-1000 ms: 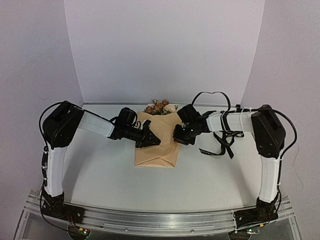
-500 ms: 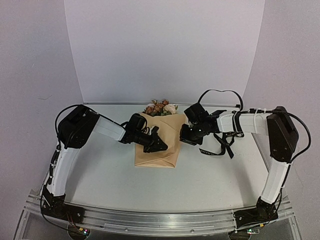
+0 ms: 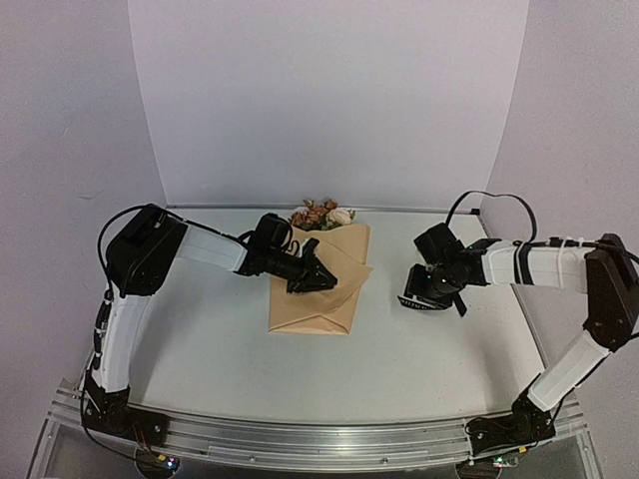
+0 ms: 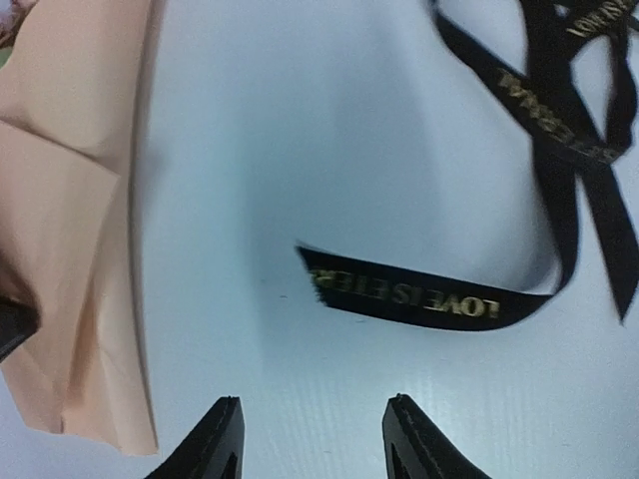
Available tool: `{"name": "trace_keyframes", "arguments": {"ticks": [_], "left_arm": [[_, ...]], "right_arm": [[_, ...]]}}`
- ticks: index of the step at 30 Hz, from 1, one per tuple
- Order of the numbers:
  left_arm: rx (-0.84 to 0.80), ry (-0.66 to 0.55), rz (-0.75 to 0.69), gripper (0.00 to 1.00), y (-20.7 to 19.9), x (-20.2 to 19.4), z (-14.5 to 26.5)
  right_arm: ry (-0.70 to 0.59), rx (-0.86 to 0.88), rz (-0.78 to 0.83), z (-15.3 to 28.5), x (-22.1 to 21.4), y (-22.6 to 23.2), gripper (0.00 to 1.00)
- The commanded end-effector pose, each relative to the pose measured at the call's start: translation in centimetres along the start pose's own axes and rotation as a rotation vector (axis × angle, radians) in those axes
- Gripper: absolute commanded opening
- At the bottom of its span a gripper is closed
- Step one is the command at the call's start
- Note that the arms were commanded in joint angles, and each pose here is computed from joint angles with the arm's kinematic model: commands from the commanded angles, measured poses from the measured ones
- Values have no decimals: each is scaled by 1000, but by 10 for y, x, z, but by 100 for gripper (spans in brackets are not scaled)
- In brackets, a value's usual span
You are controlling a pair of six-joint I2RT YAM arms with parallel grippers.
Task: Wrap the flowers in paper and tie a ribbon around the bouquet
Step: Pick up the ribbon from the center of the board.
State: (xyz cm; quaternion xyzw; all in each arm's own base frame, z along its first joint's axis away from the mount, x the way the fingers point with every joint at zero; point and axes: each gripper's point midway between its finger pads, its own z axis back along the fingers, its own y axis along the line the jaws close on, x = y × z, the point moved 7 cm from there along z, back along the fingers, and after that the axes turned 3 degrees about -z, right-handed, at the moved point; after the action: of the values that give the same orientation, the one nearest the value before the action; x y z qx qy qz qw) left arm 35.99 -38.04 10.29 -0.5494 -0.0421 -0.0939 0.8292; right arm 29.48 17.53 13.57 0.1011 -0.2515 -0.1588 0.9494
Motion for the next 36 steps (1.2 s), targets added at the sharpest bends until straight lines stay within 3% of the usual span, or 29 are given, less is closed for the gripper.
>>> {"name": "trace_keyframes", "arguments": {"ticks": [1,17,21,24,29,36], "left_arm": [[-61,-23,-119,17,-44,10,17],[-39,-40,-189,22,-58,4,33],[-36,-43,-196,24,-58,4,39],[-39,-42,-202,24,-59,2,42],[-58,-42,-220,25,-65,-2,49],[-80,-74,-223,26,-75,-20,62]], "right_arm": [[-75,-96,-80,4,6,-31,58],[-14,-198,-173,-43,24,-60,58],[-9,-205,-171,-48,26,-61,49],[-3,-212,-167,-49,24,-64,36],[3,-179,-171,-39,21,-64,1],[-48,2,-212,15,9,-52,0]]}}
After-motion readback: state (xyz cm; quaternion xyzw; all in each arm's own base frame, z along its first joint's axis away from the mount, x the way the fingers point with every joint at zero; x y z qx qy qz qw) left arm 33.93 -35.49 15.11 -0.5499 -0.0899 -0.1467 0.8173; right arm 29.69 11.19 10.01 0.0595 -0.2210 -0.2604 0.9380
